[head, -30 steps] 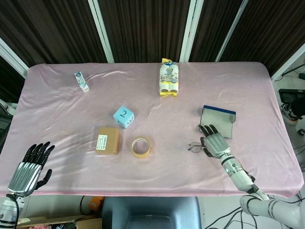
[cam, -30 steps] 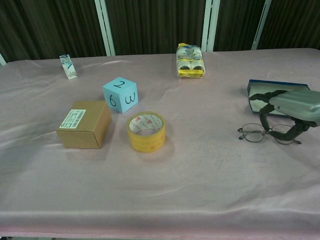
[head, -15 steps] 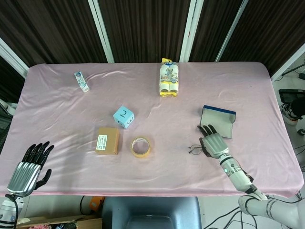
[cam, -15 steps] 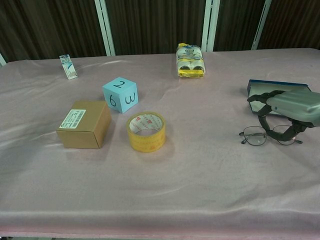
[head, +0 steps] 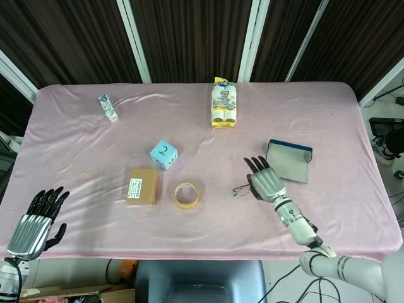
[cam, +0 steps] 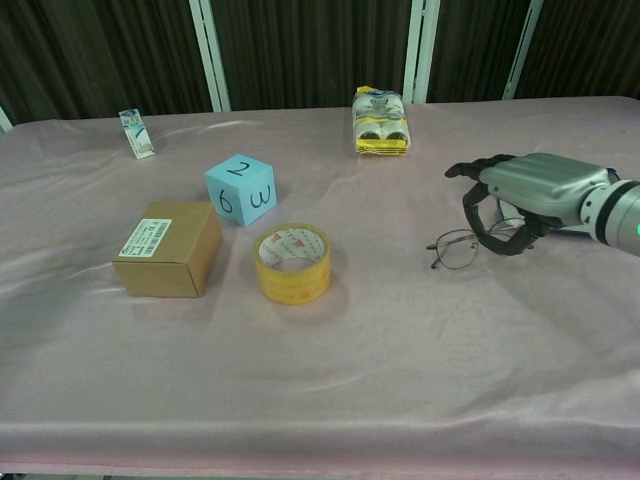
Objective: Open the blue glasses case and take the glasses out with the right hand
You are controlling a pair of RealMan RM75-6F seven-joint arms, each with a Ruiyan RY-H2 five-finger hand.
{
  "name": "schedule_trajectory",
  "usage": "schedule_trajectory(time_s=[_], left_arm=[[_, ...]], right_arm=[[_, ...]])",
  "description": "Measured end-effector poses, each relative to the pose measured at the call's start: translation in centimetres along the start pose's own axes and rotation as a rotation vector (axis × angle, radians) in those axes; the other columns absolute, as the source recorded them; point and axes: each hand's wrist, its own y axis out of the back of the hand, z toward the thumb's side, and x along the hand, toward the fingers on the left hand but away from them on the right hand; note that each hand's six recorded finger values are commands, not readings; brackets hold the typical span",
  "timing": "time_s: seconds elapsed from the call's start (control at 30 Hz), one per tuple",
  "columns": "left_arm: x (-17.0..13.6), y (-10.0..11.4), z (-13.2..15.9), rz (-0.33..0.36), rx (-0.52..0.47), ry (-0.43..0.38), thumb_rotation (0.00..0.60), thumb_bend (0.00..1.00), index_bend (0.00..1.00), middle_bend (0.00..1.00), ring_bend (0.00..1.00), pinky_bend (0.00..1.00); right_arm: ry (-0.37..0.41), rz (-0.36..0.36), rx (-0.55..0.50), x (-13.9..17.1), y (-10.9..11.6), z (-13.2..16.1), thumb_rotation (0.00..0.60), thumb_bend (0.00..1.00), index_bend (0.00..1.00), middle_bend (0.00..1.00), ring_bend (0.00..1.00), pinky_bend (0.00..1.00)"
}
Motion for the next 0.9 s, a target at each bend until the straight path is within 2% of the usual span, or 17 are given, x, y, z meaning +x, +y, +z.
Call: schedule_trajectory(time_s=[0.37, 0.57, 0.77, 0.9], left_arm=[[-0.1, 0.4, -0.6, 0.012, -0.01, 0.014, 0.6, 0.42, 0.0, 0.0, 0.0, 0.05], [-0.2, 0.5, -0.8, 0.015, -0.015, 0.019, 0.6, 0.42, 0.0, 0.0, 0.0, 0.05], [-0.2, 0.6, -0.9, 0.016, -0.016, 0.021, 0.6, 0.42, 0.0, 0.0, 0.0, 0.05], [-0.2, 0.6, -0.9, 0.014, -0.017, 0.019, 0.6, 0.42, 0.0, 0.0, 0.0, 0.05]], right_arm=[[0.021, -0.046, 0.008, -5.6, 2.0, 5.8, 0.6, 0.59, 0.7, 0.16, 0.0, 0.0], [0.008, -0.036, 0.004, -7.8, 1.8, 7.8, 0.6, 0.59, 0.67, 0.16, 0.0, 0.0], [-0.008, -0.011, 0.029, -9.2, 1.3, 9.0, 0.6, 0.6, 0.39, 0.15, 0.0, 0.0], [-0.017, -0.008, 0.039, -9.2, 1.3, 8.8, 0.6, 0.59, 0.29, 0.12, 0.0, 0.0]])
